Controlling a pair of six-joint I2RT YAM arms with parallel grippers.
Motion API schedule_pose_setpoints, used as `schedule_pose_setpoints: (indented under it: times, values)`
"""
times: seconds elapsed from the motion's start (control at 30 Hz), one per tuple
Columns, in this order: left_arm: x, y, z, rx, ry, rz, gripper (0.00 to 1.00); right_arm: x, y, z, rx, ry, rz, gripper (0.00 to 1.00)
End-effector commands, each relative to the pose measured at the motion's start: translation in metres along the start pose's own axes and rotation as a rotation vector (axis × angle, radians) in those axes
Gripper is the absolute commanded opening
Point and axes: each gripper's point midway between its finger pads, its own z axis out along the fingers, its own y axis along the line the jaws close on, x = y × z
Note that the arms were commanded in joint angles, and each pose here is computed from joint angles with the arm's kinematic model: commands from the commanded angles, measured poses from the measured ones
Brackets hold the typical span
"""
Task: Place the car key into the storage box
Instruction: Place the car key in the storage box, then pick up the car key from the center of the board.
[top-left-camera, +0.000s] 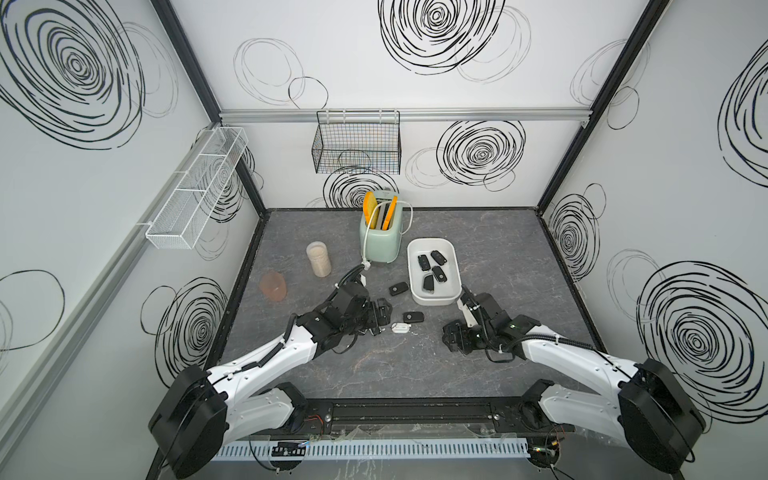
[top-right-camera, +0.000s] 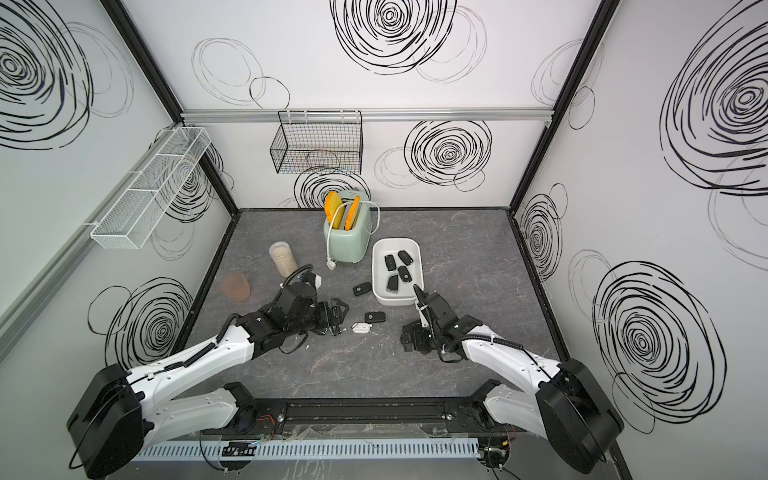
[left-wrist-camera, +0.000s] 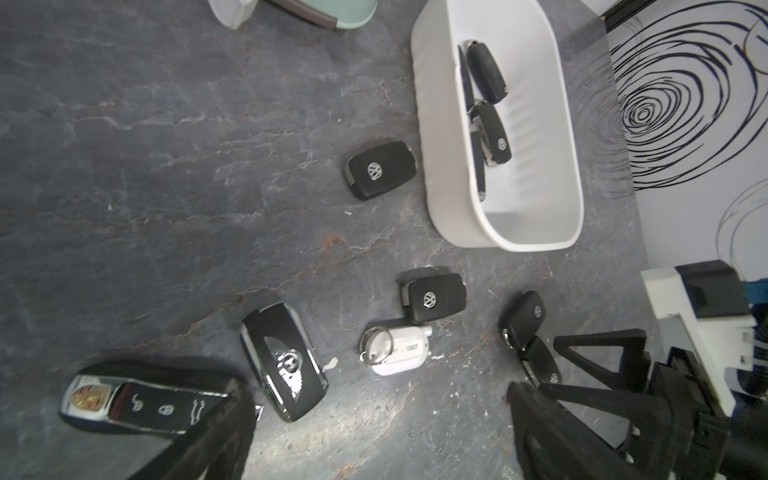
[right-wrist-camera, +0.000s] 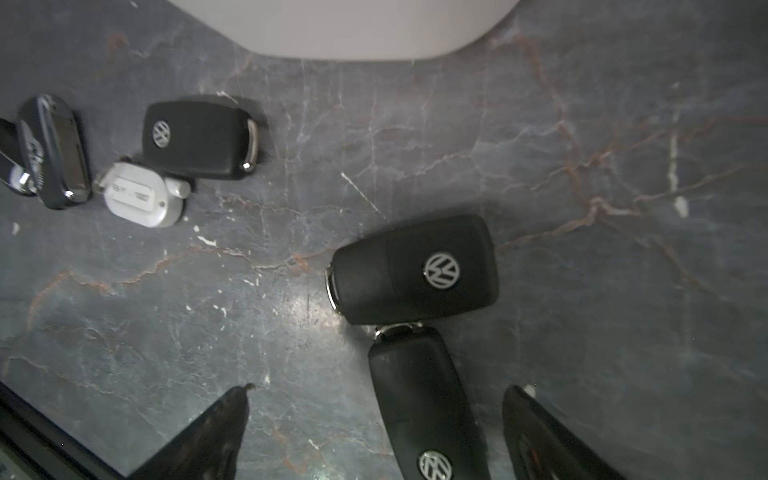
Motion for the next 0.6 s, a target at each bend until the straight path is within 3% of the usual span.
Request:
schedule_pose_setpoints:
  times: [0.0,0.57]
  values:
    - [-0.006,-0.003,-0.005,0.053,-0.040,-0.034,0.98,0.011,-0.009,0.004,0.084,0.051,0.001,0.94]
    - [-0.001,0.013,-0.003,0.064,-0.024,-0.067,0.98,0.037,-0.018,0.020,0.246,0.173,-0.051,0.50]
